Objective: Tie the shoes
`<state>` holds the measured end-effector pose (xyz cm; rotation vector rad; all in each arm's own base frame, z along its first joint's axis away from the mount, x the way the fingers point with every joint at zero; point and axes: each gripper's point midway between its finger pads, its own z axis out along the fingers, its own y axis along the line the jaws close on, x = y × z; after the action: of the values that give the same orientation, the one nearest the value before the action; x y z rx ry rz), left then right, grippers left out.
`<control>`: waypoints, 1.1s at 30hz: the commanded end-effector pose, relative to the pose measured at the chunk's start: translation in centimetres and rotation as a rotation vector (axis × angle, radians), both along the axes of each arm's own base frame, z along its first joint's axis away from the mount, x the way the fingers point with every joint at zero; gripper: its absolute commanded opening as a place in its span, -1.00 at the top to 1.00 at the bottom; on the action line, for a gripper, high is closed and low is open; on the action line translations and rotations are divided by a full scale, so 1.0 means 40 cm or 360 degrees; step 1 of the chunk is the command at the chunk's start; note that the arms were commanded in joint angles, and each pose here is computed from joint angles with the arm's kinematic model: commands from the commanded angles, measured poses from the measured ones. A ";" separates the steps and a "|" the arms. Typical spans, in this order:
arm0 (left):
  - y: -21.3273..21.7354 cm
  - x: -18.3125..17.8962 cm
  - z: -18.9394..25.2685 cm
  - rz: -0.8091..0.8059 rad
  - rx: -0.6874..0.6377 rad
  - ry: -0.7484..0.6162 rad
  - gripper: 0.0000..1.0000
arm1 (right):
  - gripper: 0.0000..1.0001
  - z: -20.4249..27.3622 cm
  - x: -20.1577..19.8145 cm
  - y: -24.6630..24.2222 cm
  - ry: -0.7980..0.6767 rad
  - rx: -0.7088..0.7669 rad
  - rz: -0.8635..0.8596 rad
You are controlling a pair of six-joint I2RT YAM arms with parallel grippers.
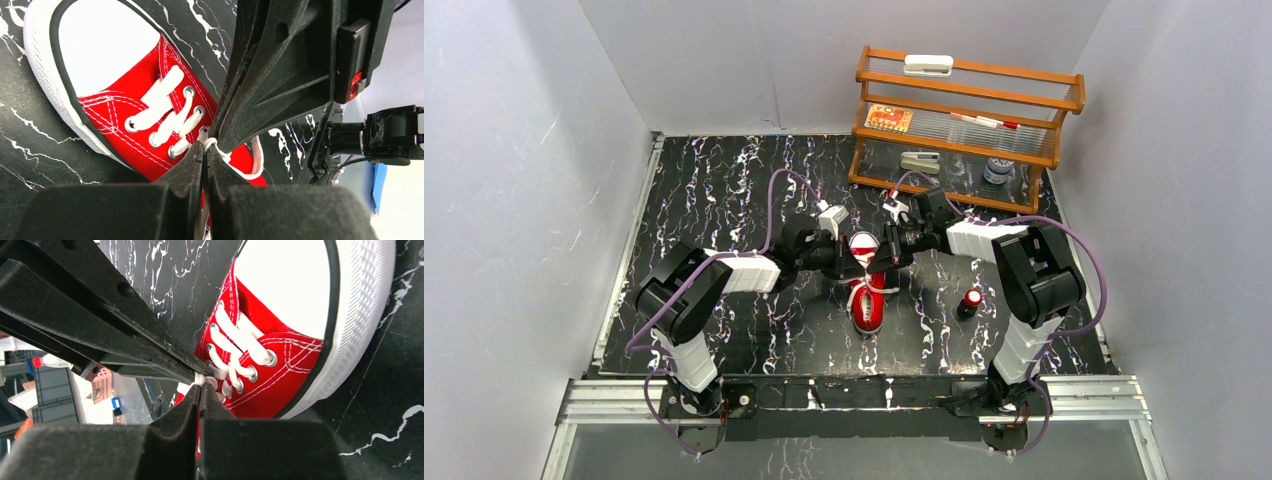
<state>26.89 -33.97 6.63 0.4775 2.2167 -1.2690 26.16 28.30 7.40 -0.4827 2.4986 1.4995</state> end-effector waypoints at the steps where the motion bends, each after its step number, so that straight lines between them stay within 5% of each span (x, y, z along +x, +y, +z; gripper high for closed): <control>1: -0.040 -0.031 0.087 -0.0146 -0.0181 -0.0102 1.00 | 1.00 0.028 0.020 0.036 -0.0061 0.0103 0.0032; 6: -0.019 -0.022 0.068 -0.0084 -0.0069 -0.0087 1.00 | 1.00 0.037 0.023 0.019 -0.0130 0.0020 0.0000; 9: 0.003 -0.005 0.067 -0.0033 0.0020 -0.0088 0.48 | 1.00 0.032 0.009 0.001 -0.0135 -0.0040 -0.0020; 14: 0.058 0.003 0.082 0.0048 0.0056 -0.0066 0.13 | 1.00 0.033 -0.001 0.001 -0.0115 -0.0029 0.0003; 24: 0.103 -0.035 0.026 0.0018 0.0135 0.0070 -0.28 | 1.00 0.050 -0.001 -0.001 -0.0140 -0.0032 0.0026; 33: 0.125 0.043 0.020 0.0205 0.0039 0.0164 -0.52 | 1.00 0.053 -0.004 -0.001 -0.0144 -0.0035 0.0040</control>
<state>26.93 -29.12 6.09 0.3639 2.3619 -1.1679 25.47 27.79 7.23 -0.5095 2.5290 1.4270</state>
